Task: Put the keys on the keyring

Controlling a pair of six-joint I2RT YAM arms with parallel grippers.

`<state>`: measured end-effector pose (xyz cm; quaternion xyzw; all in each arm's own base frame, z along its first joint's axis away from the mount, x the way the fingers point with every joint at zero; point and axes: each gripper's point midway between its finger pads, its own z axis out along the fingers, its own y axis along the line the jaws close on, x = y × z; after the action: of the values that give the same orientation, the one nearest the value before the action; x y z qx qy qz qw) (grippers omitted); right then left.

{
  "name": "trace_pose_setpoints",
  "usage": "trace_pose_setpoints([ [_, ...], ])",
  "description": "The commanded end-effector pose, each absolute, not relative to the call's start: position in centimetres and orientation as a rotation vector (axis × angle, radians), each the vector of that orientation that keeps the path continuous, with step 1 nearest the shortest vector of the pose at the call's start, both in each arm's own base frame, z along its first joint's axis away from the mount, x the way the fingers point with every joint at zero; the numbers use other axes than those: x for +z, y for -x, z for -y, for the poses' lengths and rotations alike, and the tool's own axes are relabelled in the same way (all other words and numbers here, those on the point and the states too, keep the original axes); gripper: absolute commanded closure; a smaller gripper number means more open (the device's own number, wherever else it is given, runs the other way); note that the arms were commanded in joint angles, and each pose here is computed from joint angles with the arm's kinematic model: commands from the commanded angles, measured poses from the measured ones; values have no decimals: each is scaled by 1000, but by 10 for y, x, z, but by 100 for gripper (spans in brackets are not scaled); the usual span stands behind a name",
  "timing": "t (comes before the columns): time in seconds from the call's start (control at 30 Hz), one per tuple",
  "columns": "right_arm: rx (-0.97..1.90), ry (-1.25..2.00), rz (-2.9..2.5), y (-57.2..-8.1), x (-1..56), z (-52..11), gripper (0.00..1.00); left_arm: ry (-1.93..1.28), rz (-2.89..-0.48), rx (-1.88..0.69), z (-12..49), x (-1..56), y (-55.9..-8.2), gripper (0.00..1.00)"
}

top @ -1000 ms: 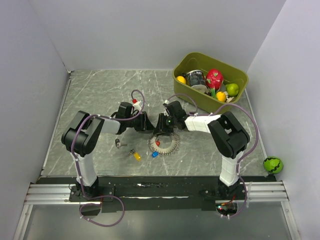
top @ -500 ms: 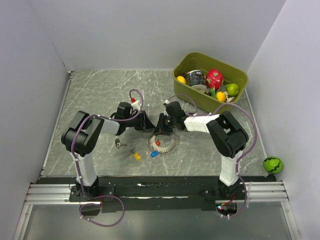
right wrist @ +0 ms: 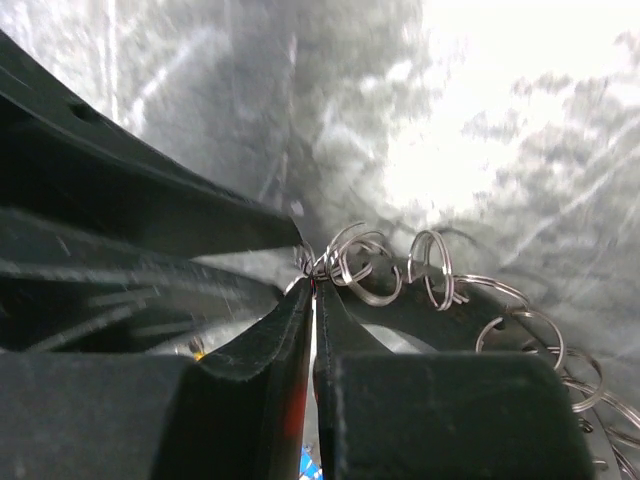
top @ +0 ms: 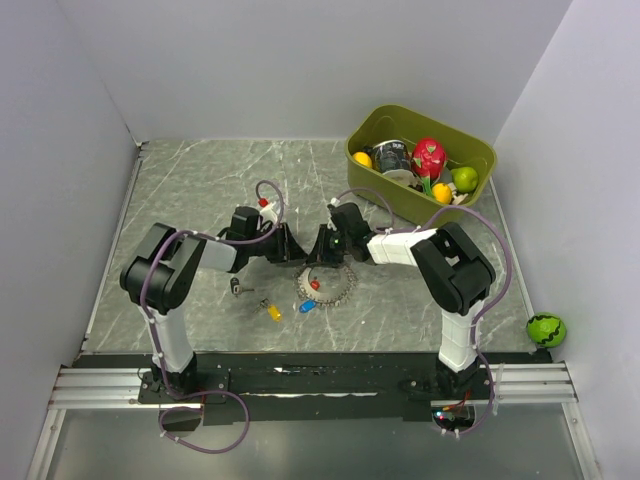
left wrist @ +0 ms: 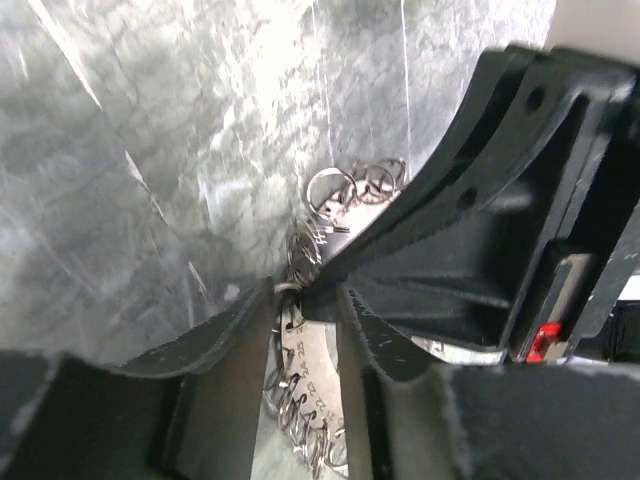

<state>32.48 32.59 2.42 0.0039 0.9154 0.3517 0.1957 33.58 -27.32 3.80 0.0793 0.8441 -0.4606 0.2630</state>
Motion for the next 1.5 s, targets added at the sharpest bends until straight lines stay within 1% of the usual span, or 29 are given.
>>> trace_pose_setpoints([
  [0.0,970,-23,-2481,-342,26,-327,88,-248,-2281,-1273,269,49,-329,60],
  [0.13,984,-28,-2464,-342,28,-325,84,-225,-2289,-1289,261,44,-327,59],
  [0.23,1001,-16,-2464,-342,27,-328,79,-215,-2307,-1301,260,39,-324,61],
  [0.37,1005,-24,-2464,-343,24,-328,76,-179,-2301,-1305,258,38,-322,64],
  [0.53,1027,-17,-2450,-345,26,-331,73,-163,-2272,-1315,255,42,-324,66],
  [0.63,1052,-6,-2435,-344,30,-334,73,-167,-2225,-1335,254,53,-325,63],
  [0.7,1051,-8,-2436,-345,30,-333,73,-143,-2207,-1321,249,59,-328,59],
  [0.8,1050,-16,-2438,-347,29,-333,73,-79,-2234,-1286,240,56,-336,57],
  [0.97,1028,-28,-2436,-352,29,-333,74,-2,-2279,-1263,236,48,-345,58],
  [1.2,1006,-42,-2454,-358,21,-334,76,10,-2330,-1282,241,35,-352,60],
  [1.37,986,-54,-2474,-359,12,-333,82,-9,-2371,-1250,245,25,-350,61],
  [1.47,994,-55,-2475,-358,9,-334,88,-17,-2387,-1232,247,18,-348,60],
])
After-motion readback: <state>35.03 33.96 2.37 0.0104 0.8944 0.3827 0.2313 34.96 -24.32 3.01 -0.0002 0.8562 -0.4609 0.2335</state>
